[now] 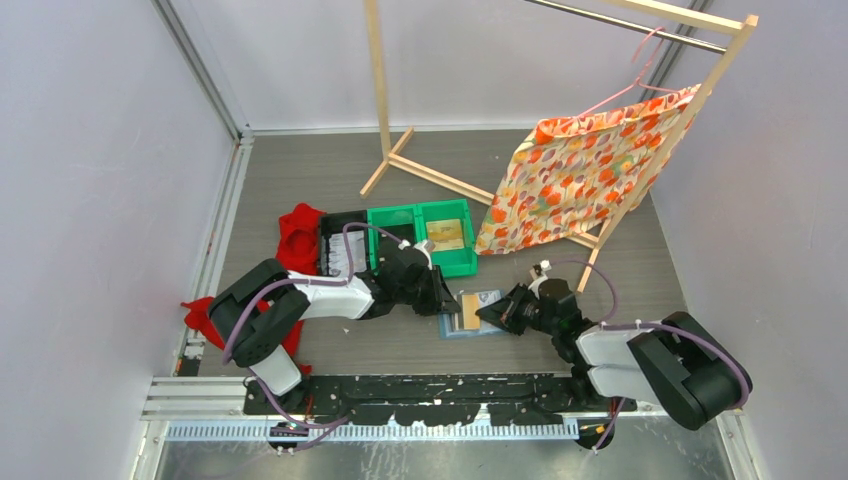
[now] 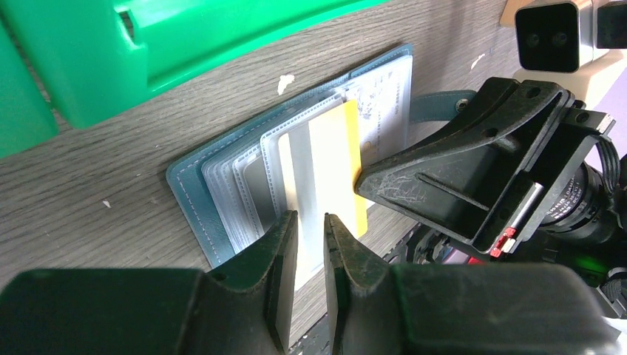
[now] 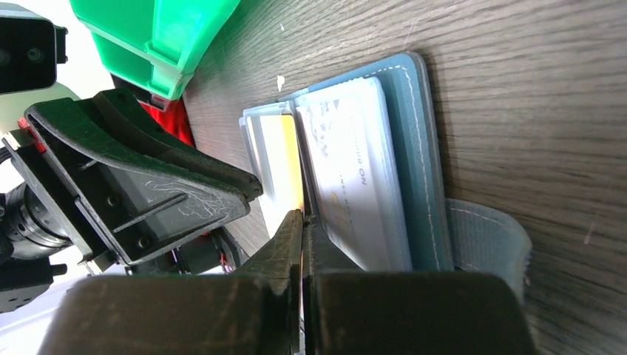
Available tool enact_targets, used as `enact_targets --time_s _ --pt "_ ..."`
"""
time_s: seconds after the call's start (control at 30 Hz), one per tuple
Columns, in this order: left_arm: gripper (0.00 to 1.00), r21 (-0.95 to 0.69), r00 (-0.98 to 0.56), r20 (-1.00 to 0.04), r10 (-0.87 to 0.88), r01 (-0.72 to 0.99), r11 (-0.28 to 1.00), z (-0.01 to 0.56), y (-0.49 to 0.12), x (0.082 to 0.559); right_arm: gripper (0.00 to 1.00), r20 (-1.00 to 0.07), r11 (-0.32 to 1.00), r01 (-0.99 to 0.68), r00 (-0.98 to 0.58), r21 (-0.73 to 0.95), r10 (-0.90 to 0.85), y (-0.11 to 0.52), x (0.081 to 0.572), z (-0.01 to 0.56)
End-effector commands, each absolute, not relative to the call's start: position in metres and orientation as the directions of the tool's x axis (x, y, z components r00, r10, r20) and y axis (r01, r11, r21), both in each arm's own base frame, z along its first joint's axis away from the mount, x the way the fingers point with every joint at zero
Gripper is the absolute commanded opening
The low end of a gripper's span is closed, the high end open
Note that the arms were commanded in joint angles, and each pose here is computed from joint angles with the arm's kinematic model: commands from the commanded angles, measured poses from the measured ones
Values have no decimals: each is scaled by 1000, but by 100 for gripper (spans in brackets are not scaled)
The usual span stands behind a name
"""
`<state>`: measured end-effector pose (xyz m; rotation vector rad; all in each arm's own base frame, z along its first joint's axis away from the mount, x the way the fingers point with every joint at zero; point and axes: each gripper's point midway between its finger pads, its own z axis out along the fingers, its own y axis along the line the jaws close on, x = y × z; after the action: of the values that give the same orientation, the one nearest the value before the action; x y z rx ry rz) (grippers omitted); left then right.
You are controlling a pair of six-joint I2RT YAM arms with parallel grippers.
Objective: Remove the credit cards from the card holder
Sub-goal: Remove the credit card from the card holder.
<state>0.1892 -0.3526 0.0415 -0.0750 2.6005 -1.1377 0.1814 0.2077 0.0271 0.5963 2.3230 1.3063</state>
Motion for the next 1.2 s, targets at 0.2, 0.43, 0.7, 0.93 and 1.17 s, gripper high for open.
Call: enact_targets --time_s 0.2,0.43,0.7,0.93,1.17 --pt "22 -618 -969 -202 -141 14 786 3 -323 169 1 -189 482 129 -809 866 557 195 178 21" --pt "21 -606 -969 -199 -148 3 795 1 -317 166 1 -195 531 157 -814 832 547 185 172 8" --pt "22 -584 -967 -210 -147 4 812 1 -310 166 1 -203 538 165 -805 827 558 181 172 11" --pt "21 -576 -964 -219 -151 3 817 3 -304 163 1 -222 582 184 -802 792 555 171 165 10" --pt "22 -590 -965 -220 -146 13 808 7 -307 164 1 -254 591 172 -784 788 567 164 161 26"
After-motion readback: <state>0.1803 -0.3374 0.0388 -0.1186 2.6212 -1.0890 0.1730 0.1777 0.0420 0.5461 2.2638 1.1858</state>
